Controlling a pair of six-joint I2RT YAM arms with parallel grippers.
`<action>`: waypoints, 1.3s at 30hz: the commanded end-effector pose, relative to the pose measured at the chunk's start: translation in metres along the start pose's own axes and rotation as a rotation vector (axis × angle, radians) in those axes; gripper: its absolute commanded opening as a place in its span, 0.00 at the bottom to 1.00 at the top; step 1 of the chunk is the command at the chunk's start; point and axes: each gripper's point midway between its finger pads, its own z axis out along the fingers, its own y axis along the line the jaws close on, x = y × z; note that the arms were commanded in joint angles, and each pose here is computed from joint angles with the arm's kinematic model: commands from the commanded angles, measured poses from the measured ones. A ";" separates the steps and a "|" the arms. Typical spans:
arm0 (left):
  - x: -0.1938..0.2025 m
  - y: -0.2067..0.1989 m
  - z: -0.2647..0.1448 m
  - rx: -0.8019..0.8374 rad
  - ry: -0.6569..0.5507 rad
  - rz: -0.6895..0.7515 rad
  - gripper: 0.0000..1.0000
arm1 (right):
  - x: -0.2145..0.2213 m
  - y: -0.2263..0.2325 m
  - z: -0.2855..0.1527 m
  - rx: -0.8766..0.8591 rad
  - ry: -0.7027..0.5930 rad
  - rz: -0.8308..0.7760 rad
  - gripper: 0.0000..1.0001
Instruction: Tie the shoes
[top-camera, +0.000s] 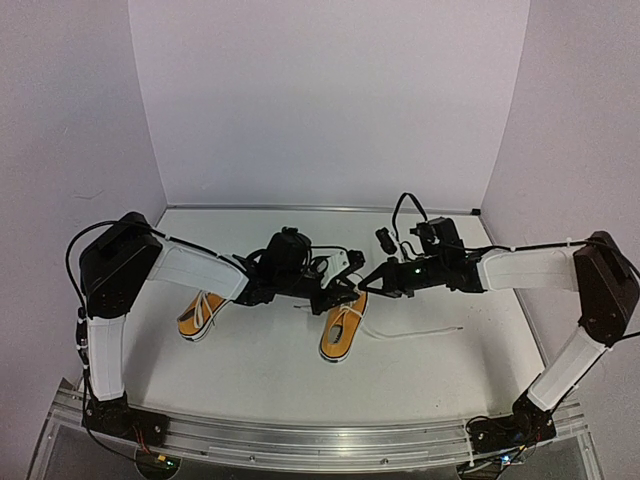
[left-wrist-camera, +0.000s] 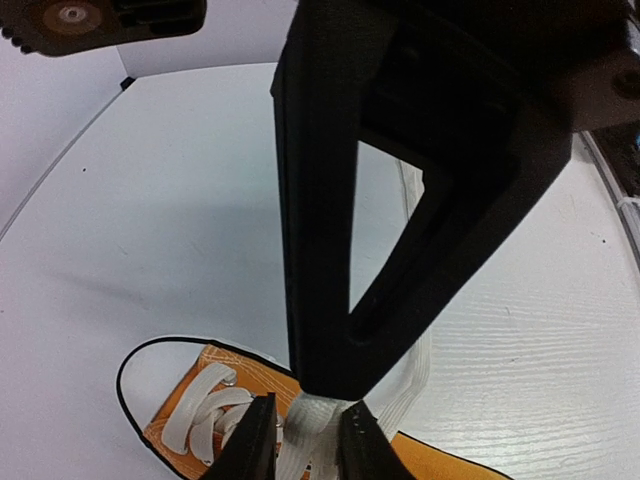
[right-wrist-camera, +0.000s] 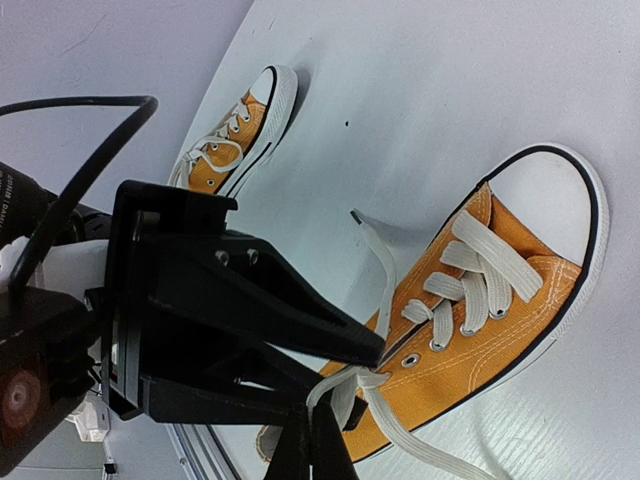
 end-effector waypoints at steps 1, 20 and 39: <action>-0.029 0.011 0.000 -0.026 -0.068 0.033 0.15 | -0.015 0.015 -0.009 -0.018 -0.044 -0.048 0.00; -0.014 -0.009 -0.006 0.039 -0.066 0.075 0.00 | 0.061 -0.109 -0.103 0.621 -0.119 0.379 0.60; -0.011 -0.016 -0.001 0.061 -0.063 0.092 0.00 | 0.089 -0.173 -0.114 0.949 -0.086 0.466 0.82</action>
